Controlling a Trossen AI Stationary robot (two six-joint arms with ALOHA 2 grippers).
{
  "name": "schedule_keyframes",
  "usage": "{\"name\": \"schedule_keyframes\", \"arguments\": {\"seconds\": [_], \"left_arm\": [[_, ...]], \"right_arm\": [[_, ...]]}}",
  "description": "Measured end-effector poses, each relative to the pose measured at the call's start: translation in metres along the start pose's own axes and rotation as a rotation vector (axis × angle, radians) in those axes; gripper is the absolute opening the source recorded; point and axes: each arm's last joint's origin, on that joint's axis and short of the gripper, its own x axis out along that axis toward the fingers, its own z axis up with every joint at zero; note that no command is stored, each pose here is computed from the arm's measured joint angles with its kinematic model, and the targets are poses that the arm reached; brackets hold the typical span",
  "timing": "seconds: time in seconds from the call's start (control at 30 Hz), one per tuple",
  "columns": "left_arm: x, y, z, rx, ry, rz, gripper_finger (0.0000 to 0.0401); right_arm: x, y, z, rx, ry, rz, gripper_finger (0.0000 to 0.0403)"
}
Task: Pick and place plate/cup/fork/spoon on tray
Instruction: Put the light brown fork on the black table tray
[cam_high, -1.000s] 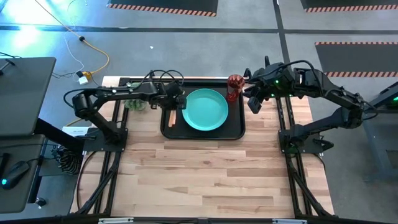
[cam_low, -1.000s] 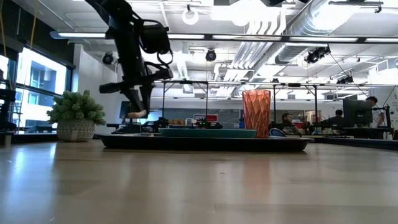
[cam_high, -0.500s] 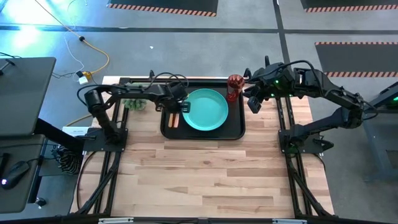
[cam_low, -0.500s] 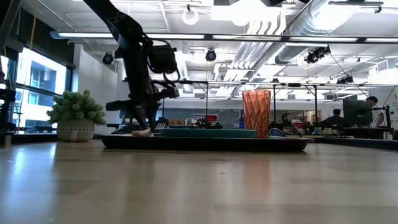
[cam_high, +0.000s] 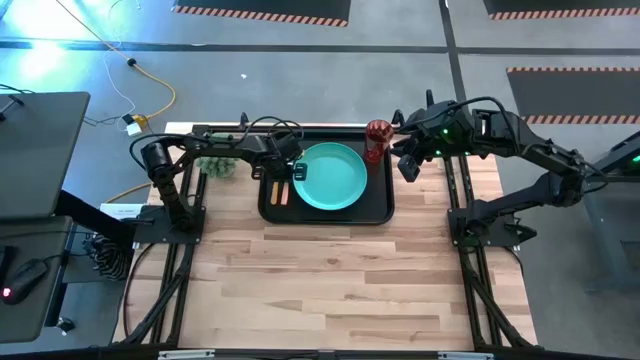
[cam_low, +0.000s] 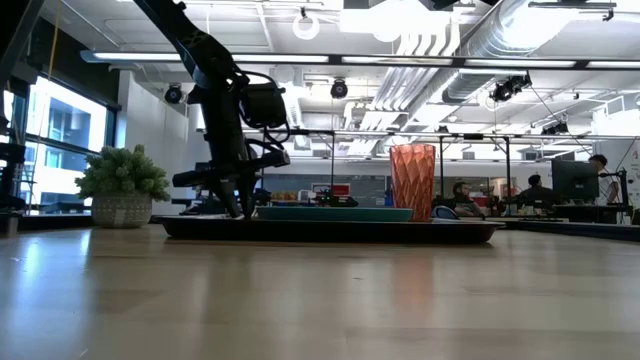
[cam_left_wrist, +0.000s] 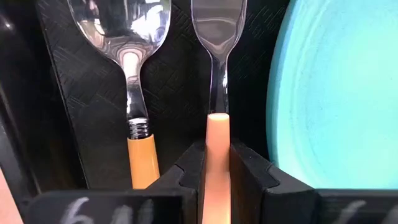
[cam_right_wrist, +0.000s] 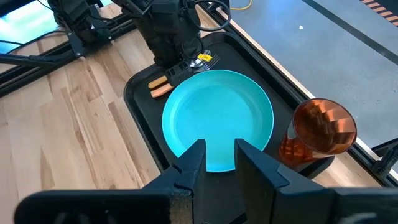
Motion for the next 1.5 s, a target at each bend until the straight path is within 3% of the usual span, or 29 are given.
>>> {"name": "schedule_keyframes", "arguments": {"seconds": [0.4, 1.5], "left_arm": [[0.0, 0.001, 0.0013, -0.006, -0.003, 0.004, 0.0065], [-0.0002, 0.0008, 0.0009, -0.018, 0.011, -0.006, 0.0067]], "right_arm": [[-0.0001, 0.0, 0.0001, 0.0, -0.001, 0.0, 0.0075], [-0.0001, 0.0, 0.0001, -0.003, -0.001, -0.001, 0.0075]]}}
